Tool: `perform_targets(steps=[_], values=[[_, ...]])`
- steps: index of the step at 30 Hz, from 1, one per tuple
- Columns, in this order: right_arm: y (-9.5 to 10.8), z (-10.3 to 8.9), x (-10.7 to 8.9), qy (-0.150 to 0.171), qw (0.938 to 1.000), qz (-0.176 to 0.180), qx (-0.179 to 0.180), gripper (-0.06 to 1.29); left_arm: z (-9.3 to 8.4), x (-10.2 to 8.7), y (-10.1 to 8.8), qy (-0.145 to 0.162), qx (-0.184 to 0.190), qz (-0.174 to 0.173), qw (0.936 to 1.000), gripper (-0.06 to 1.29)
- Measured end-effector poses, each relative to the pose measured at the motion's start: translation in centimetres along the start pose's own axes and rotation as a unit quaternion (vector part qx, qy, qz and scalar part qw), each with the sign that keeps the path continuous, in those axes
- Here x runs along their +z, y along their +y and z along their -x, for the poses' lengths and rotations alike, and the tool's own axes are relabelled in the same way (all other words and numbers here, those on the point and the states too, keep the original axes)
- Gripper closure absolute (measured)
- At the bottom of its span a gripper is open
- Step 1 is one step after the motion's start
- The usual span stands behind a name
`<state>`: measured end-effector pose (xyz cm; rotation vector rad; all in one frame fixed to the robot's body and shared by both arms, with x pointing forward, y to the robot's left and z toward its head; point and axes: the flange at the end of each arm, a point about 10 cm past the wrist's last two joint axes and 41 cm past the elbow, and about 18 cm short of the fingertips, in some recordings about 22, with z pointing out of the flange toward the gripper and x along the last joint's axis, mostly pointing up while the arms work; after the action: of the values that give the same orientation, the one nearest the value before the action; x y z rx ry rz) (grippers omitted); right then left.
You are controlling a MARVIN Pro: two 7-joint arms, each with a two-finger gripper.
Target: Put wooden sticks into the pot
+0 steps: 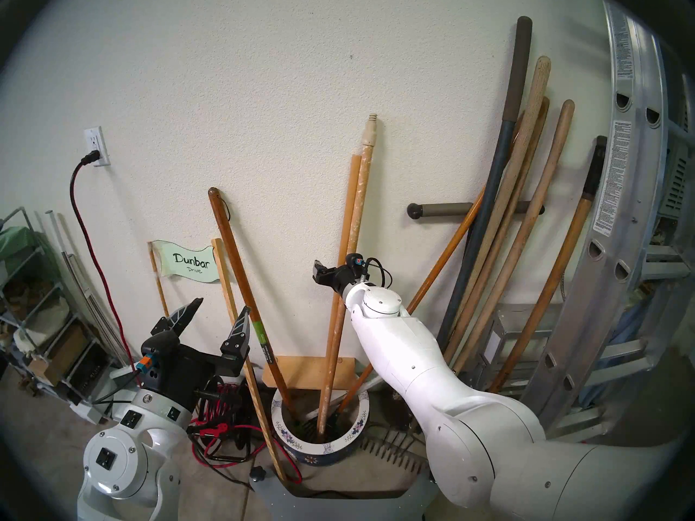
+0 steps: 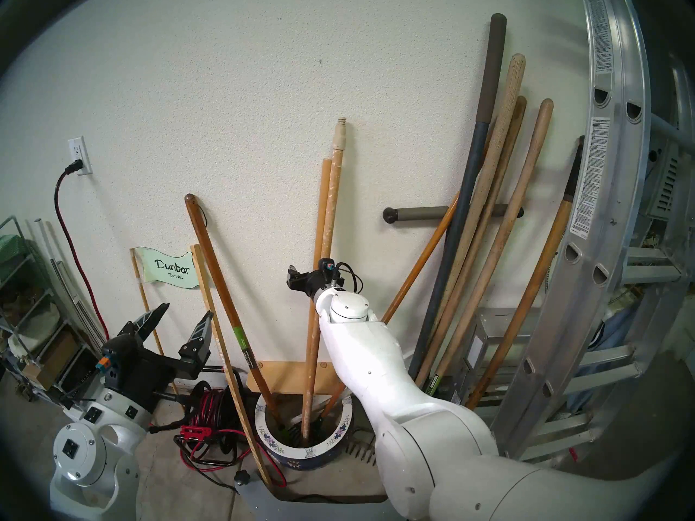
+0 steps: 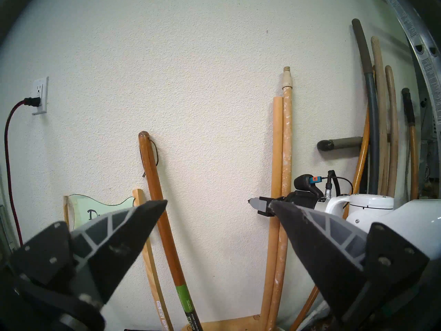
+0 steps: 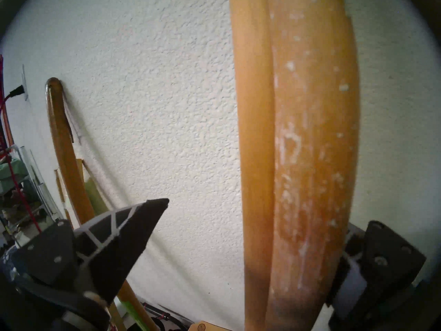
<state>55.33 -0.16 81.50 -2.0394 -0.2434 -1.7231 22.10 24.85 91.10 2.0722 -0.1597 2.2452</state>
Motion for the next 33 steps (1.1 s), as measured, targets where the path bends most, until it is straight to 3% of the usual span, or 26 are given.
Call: perform_targets(steps=[15, 33], values=[[-2.4, 0.3, 0.9, -0.007, 0.9997, -0.022, -0.008, 0.02, 0.0, 0.0, 0.0, 0.000, 0.000, 0.000, 1.0000, -0.02], [-2.7, 0.6, 1.0, -0.003, 0.9999, -0.005, -0.013, 0.02, 0.0, 0.0, 0.0, 0.000, 0.000, 0.000, 1.0000, -0.02]])
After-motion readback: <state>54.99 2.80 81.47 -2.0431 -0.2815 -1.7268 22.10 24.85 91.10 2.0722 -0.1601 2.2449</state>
